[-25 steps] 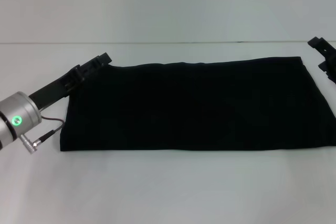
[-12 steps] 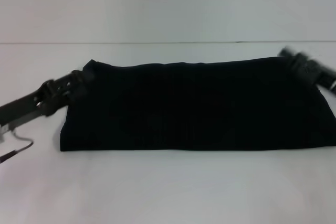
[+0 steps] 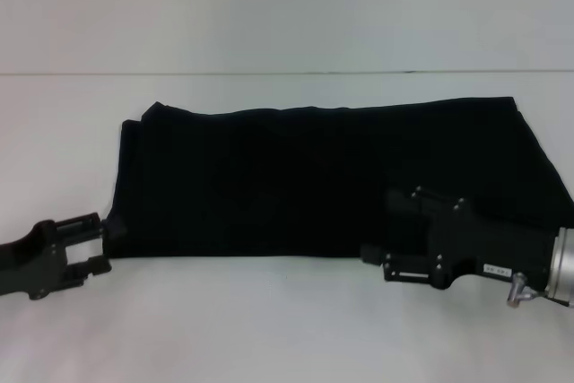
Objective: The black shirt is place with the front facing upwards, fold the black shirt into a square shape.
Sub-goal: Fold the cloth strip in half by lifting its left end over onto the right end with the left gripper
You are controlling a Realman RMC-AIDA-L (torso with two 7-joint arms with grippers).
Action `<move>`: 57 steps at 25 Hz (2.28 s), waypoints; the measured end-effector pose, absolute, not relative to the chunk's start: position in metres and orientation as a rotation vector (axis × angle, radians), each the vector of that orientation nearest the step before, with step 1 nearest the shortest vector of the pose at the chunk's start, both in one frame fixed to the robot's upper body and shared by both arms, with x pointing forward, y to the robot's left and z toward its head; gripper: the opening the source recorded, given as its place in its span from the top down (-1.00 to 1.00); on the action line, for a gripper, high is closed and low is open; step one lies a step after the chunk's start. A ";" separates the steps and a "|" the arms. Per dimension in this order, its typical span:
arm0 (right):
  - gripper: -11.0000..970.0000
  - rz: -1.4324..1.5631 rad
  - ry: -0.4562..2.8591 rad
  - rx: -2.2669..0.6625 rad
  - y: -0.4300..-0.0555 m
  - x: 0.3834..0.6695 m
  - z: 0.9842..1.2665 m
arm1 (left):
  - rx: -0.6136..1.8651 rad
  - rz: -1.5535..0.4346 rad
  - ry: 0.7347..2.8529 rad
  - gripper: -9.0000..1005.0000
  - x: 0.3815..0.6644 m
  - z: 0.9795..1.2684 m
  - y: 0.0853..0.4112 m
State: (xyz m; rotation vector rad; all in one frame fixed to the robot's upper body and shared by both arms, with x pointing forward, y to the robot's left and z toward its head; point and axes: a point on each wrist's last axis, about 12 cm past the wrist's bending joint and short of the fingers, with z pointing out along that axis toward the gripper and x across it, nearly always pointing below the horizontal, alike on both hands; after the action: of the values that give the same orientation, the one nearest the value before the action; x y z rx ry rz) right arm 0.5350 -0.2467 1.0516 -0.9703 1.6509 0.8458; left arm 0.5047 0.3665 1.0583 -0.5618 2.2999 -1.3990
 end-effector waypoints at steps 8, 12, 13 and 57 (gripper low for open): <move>-0.89 0.812 1.659 -1.013 -0.243 0.536 1.047 | -0.697 -1.368 2.314 -0.50 0.511 1.054 0.367; -0.89 0.798 1.673 -1.011 -0.244 0.536 1.045 | -0.770 -1.360 2.318 -0.50 0.512 1.051 0.367; -0.89 0.797 1.675 -1.011 -0.244 0.536 1.045 | -0.781 -1.358 2.319 -0.50 0.513 1.051 0.367; -0.89 0.810 1.664 -1.002 -0.242 0.533 1.043 | -0.747 -1.220 2.378 -0.21 0.558 1.049 0.337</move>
State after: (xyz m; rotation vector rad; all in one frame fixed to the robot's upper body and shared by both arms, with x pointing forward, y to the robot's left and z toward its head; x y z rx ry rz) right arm 0.5330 -0.2425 1.0432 -1.0020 1.6640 0.8103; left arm 0.5576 0.3368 1.0486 -0.7466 2.3779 -1.2200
